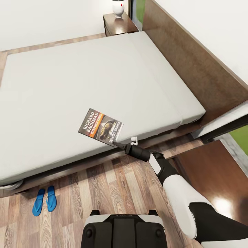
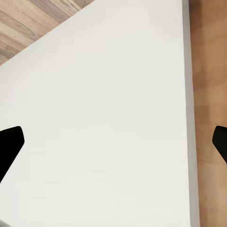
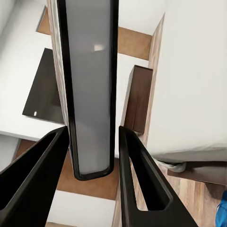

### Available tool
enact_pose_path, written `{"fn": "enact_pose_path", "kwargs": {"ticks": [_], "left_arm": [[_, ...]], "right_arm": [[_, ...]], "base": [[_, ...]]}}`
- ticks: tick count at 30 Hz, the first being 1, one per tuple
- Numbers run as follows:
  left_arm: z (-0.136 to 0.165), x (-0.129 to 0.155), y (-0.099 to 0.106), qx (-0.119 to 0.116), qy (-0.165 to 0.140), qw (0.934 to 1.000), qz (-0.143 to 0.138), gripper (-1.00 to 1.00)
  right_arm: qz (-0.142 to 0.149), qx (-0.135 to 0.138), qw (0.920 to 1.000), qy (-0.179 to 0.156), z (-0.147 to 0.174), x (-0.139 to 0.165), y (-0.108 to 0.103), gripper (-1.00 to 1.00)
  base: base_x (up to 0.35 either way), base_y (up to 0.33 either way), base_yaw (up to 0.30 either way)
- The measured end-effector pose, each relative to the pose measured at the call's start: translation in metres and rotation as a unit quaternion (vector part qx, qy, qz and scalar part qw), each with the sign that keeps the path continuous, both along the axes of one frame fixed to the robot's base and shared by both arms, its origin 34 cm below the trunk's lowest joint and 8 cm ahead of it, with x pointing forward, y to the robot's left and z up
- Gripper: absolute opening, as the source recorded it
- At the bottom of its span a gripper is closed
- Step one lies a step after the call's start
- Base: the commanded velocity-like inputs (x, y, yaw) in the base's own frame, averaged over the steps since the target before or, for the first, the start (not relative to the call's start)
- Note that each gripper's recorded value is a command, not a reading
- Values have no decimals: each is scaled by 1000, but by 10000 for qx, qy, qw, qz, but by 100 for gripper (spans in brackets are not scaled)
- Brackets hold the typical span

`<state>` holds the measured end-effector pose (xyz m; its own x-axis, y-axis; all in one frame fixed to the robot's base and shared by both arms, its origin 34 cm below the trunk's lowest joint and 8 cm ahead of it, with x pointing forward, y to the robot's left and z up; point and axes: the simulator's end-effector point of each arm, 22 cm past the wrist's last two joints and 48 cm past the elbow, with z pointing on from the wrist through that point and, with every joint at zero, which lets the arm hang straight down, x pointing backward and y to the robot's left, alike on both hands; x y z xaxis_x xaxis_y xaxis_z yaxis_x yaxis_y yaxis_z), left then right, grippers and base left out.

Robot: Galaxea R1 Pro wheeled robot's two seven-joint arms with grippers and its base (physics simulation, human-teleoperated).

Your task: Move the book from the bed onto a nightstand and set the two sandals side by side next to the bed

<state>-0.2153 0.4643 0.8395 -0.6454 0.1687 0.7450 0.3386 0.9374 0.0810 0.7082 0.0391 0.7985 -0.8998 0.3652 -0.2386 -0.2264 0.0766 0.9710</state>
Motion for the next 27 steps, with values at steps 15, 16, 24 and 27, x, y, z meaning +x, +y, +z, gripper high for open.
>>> {"fn": "enact_pose_path", "kwargs": {"ticks": [15,16,24,27], "left_arm": [[3,-2,0,1,47,10000,4,100],[3,-2,0,1,52,10000,4,100],[6,-3,0,5,94,10000,6,100],[7,-4,0,7,110,9999,8,100]], "right_arm": [[13,-4,10000,55,-7,-3,1,-100],[13,-3,10000,60,-7,-3,1,-100],[22,-9,9999,102,-12,-6,1,-100],[24,-10,9999,117,-14,-6,1,-100]], "base": [[0,0,166],[0,0,206],[0,0,210],[0,0,210]]}}
